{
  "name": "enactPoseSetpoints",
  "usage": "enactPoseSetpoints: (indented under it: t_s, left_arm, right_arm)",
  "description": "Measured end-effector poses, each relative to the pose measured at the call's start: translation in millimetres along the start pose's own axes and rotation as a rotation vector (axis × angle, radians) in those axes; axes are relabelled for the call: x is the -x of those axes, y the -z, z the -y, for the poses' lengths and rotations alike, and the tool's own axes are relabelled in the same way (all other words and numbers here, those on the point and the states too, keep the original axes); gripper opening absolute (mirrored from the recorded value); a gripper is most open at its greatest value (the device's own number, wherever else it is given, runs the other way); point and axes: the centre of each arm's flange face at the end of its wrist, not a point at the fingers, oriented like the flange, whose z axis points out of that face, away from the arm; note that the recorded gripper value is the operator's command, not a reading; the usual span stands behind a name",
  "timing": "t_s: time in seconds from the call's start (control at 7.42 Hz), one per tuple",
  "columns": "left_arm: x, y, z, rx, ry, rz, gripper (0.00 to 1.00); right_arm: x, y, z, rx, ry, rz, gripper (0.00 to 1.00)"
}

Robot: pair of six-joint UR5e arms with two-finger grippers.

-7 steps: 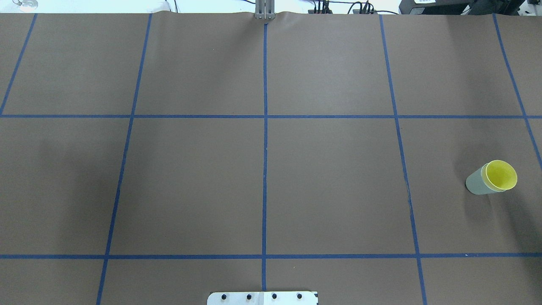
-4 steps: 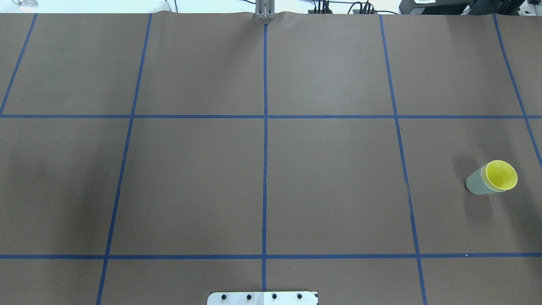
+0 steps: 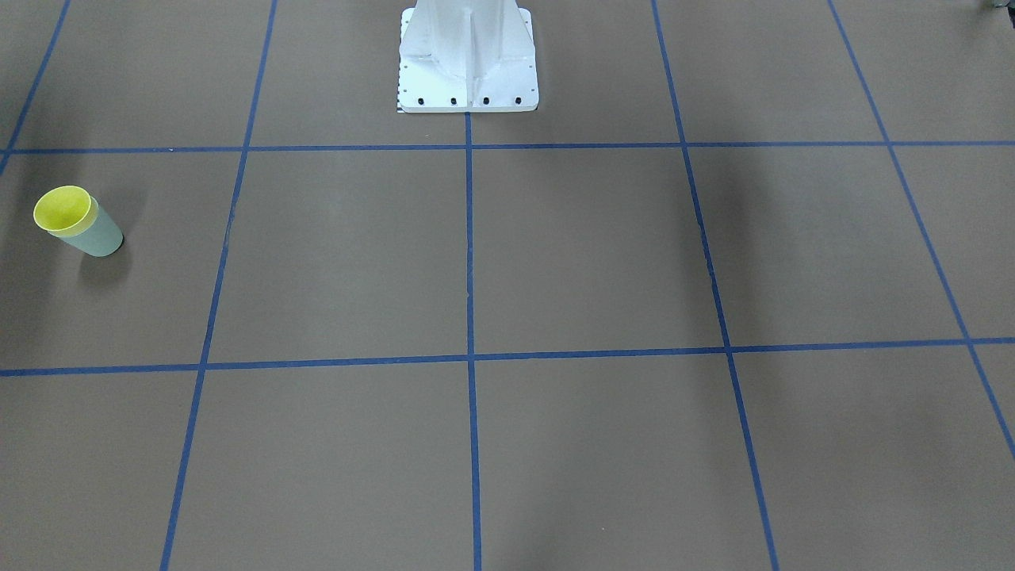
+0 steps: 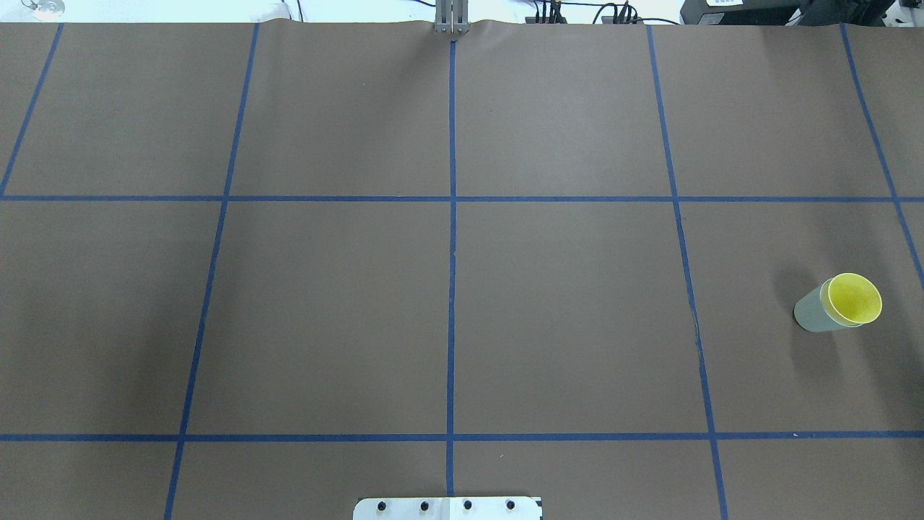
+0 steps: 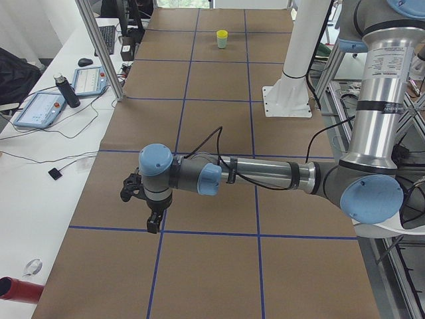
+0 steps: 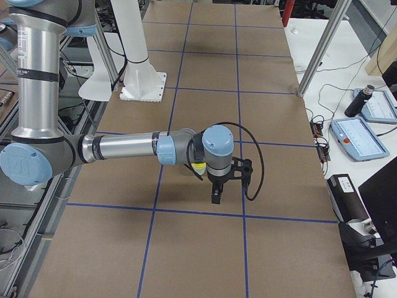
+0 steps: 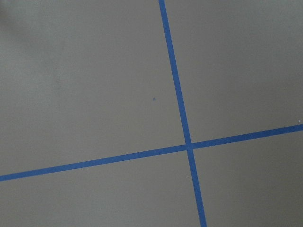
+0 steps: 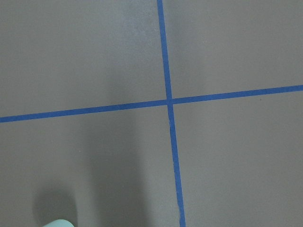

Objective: Transfer and stack yellow cup on green cup

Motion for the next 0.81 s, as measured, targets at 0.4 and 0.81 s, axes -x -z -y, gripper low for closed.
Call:
enactPoseSetpoints:
  t_s: [0.4, 0.81]
  left_arm:
    - [-7.3, 1.4, -22.3, 0.005, 0.014, -0.005, 1.0]
    - [-14.3, -8.0, -22.4, 0.019, 0.052, -0.008, 1.0]
  right_arm:
    - [-5.1, -5.1, -0.8, 0.009, -0.008, 0.001, 0.99]
    - [-5.1, -5.6, -0.9, 0.01, -0.008, 0.005, 0.99]
